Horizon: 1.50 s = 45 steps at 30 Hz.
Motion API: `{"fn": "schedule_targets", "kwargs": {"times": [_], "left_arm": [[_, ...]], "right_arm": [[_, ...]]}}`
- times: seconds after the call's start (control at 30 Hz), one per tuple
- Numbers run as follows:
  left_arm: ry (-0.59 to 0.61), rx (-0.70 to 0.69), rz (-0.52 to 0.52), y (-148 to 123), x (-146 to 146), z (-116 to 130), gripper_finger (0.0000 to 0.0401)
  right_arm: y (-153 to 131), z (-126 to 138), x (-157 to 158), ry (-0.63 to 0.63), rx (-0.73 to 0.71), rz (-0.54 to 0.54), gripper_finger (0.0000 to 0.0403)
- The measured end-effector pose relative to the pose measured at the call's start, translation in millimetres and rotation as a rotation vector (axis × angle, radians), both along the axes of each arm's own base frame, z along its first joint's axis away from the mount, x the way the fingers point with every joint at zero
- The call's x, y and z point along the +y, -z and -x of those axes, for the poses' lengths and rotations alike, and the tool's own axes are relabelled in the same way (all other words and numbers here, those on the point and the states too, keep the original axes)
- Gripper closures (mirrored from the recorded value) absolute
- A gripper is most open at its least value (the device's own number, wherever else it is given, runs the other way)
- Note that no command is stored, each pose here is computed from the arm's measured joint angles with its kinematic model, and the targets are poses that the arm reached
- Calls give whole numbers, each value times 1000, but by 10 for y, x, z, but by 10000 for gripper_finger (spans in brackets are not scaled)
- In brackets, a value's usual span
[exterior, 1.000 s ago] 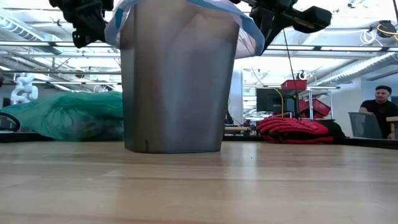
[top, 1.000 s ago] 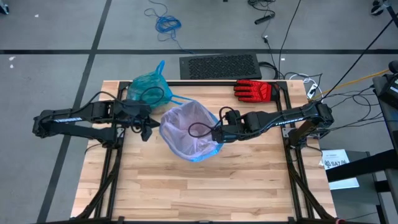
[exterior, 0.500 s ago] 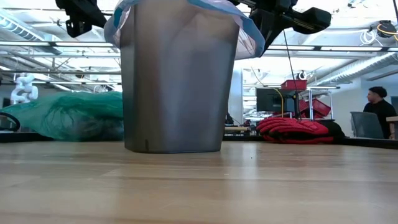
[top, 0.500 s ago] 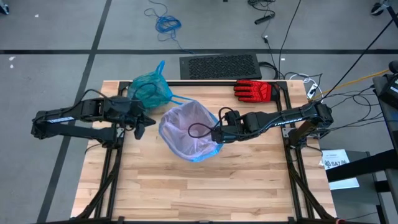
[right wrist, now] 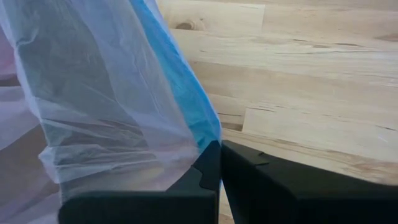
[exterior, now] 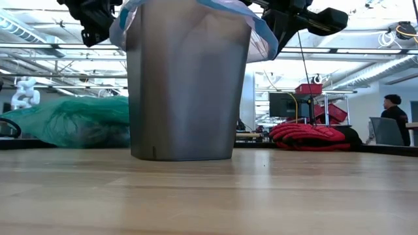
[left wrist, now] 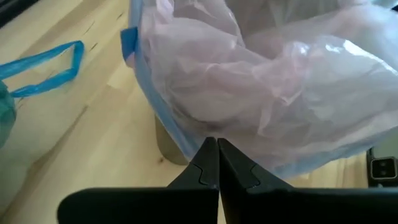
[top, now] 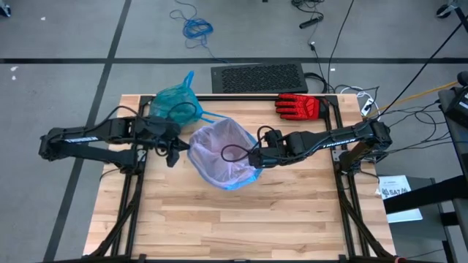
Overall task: Place trash/remove bag and relplace
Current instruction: Insert a new pink trash bag into the black trash bin
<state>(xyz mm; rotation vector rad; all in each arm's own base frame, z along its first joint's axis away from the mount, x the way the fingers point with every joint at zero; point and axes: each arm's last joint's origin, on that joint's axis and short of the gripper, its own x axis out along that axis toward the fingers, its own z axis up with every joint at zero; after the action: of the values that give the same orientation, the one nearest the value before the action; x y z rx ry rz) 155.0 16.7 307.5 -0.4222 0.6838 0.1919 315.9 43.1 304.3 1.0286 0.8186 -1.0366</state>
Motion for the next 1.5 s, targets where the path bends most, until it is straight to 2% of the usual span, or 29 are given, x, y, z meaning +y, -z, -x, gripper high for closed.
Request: {"fn": "schedule_targets", "kwargs": {"times": [0.37,0.8,0.97,1.27,1.5], "left_arm": [[-5,103,16,375,3,-46,401],[-15,64,4,385,11,-77,401],[-27,56,-7,379,16,-82,401],[-27,59,-6,381,16,-81,401],[-33,62,-1,383,16,-76,401]], "right_arm": [[115,1,-2,17,6,0,403],[299,-23,-26,33,-24,21,403],[141,54,-27,16,-51,39,402],[-239,286,-25,-130,-74,80,370],[-331,344,-26,-173,-103,67,347]]}}
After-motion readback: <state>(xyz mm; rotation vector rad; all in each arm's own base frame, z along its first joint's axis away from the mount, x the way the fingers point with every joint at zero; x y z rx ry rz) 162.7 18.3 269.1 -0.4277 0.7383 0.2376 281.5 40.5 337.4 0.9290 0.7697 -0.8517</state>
